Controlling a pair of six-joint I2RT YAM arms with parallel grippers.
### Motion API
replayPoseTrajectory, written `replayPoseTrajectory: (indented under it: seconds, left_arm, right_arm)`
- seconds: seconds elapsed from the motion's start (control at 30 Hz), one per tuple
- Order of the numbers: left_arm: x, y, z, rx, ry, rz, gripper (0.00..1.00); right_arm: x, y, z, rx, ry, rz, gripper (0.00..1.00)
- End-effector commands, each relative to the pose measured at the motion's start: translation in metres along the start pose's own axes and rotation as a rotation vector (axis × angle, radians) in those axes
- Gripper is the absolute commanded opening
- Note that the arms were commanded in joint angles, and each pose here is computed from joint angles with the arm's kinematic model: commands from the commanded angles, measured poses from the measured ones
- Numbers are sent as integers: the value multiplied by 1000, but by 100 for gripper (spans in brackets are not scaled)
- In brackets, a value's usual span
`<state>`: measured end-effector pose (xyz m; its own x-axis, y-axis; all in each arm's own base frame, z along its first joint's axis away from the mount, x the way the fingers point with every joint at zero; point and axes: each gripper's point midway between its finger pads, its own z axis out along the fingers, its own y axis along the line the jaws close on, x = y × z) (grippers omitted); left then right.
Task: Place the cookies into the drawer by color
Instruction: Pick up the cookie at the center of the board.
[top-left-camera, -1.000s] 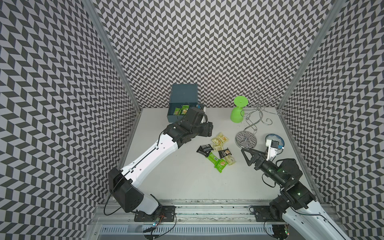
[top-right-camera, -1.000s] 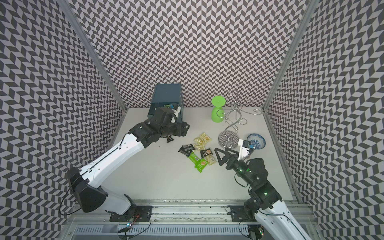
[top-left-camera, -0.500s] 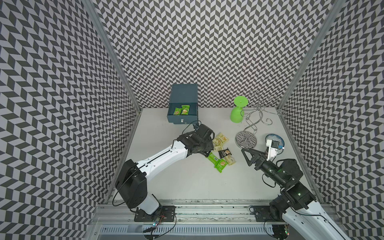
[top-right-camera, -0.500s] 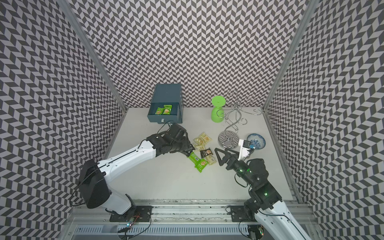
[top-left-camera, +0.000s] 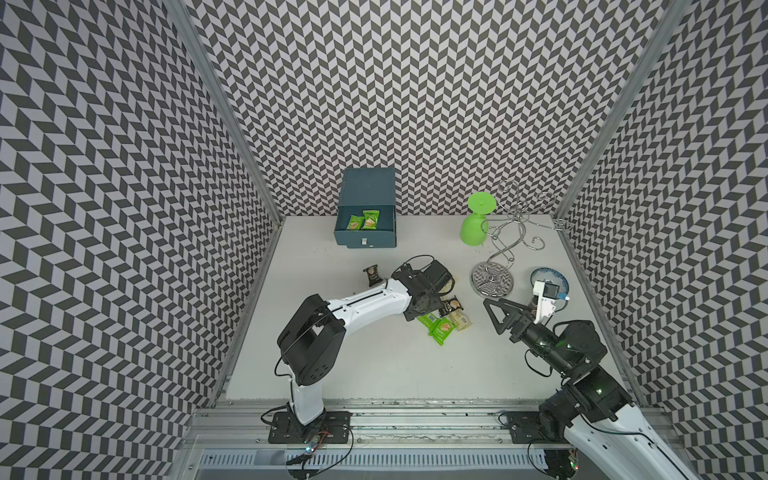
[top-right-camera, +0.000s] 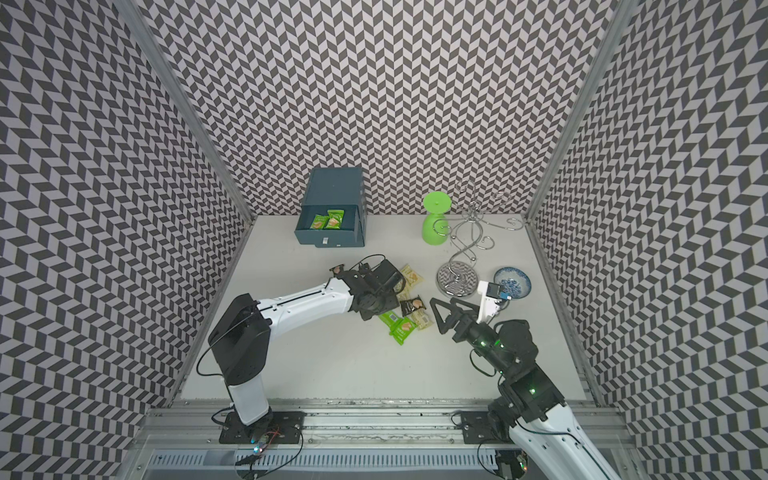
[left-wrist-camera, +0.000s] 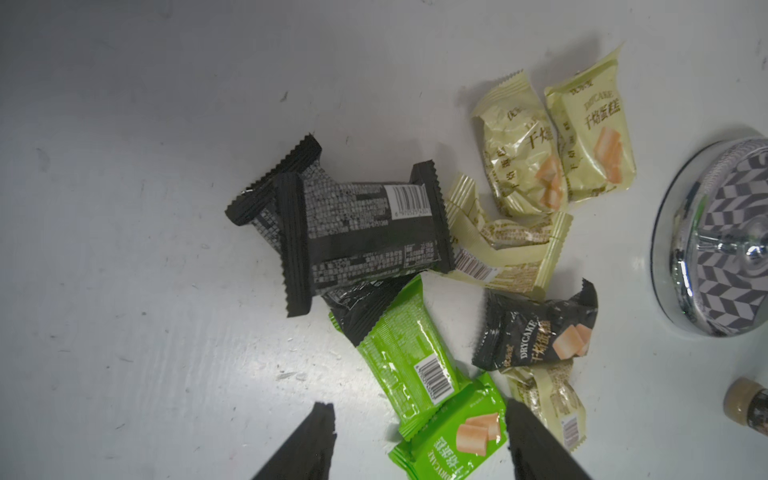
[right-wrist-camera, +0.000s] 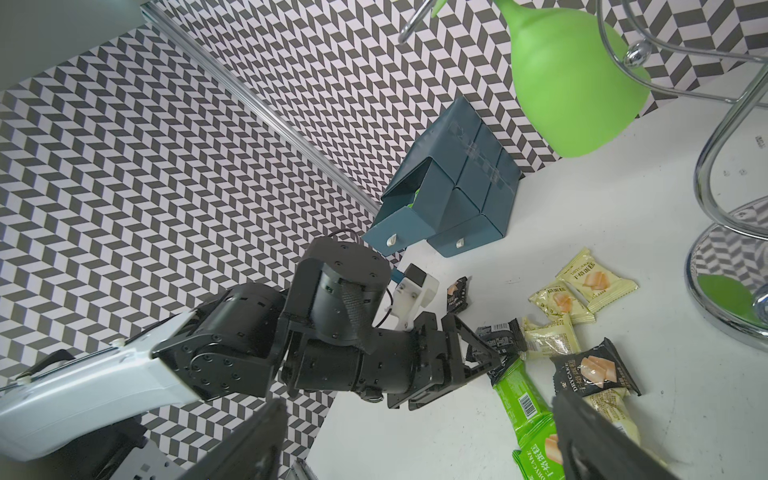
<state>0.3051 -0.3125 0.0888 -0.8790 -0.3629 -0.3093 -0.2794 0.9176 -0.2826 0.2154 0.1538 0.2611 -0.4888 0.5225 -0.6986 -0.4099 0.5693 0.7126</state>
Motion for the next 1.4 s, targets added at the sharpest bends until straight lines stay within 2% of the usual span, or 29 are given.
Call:
replayPoseTrajectory:
  seconds: [0.0,0.17,0.37,0.67,0.83,1.17,1.37]
  left_arm:
    - [6,-3,6,-36,9,0,70]
    - [12,3,29,-110,27,29,75]
    - [16,8,49,-160,31,66,76]
    - [37,25,70,-197,110,80,55]
    - [45,33,72,-204,133,85,47]
    - [46,33,65,-183,147,124,42]
    - [42,22,49,-103,136,155,41]
  right_arm:
    - [-4,5,-2,-24,-23,-24,99]
    - [-4,4,-4,-20,-29,-27,100]
    - [-3,5,-5,-22,-26,-27,100]
    - [-4,4,-5,-21,-27,-27,100]
    - [-4,5,-5,-26,-26,-24,99]
    - [-3,5,-4,-26,-21,-15,100]
    - [-1,3,-3,-22,-20,-2,100]
